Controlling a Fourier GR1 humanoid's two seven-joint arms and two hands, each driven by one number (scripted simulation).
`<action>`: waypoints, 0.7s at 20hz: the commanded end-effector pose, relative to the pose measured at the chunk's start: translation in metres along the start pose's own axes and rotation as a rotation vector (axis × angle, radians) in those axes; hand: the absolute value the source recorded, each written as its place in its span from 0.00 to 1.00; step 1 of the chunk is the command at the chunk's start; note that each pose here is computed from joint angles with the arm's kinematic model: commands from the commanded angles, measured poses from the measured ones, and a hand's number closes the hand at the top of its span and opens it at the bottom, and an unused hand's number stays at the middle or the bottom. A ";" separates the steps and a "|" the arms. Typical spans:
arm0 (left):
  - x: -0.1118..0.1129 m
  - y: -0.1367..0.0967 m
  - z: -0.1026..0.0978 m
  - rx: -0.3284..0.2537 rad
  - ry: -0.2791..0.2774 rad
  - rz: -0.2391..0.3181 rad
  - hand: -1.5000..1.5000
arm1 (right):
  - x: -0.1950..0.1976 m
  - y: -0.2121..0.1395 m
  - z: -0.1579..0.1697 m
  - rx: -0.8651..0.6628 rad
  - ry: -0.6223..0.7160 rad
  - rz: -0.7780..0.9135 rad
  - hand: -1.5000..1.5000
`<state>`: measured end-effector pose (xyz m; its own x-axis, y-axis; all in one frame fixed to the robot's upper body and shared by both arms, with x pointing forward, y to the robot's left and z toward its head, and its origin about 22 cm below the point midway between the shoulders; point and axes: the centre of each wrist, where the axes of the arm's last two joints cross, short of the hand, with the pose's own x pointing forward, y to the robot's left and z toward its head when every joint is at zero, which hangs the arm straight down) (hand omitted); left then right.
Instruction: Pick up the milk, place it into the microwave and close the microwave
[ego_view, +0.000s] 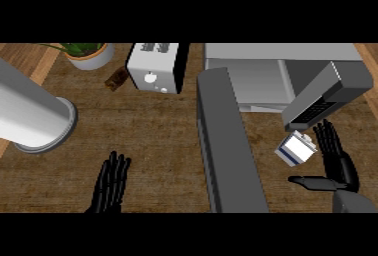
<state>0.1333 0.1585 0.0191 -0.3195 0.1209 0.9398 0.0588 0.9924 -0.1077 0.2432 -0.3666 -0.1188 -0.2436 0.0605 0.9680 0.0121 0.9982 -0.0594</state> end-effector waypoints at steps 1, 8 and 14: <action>0.002 0.024 -0.001 0.009 0.006 0.001 0.00 | -0.014 0.005 0.011 0.009 -0.102 -0.041 0.00; -0.004 0.020 -0.001 -0.011 -0.005 0.001 0.00 | -0.009 -0.009 -0.004 -0.058 -0.121 -0.039 1.00; -0.001 0.034 0.012 -0.009 0.001 0.001 0.00 | -0.017 0.009 -0.002 -0.054 -0.104 0.086 1.00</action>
<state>0.1248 0.1882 0.0129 -0.3179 0.1195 0.9406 0.0698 0.9923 -0.1024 0.2456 -0.3699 -0.1293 -0.2648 0.1341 0.9549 0.1426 0.9848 -0.0987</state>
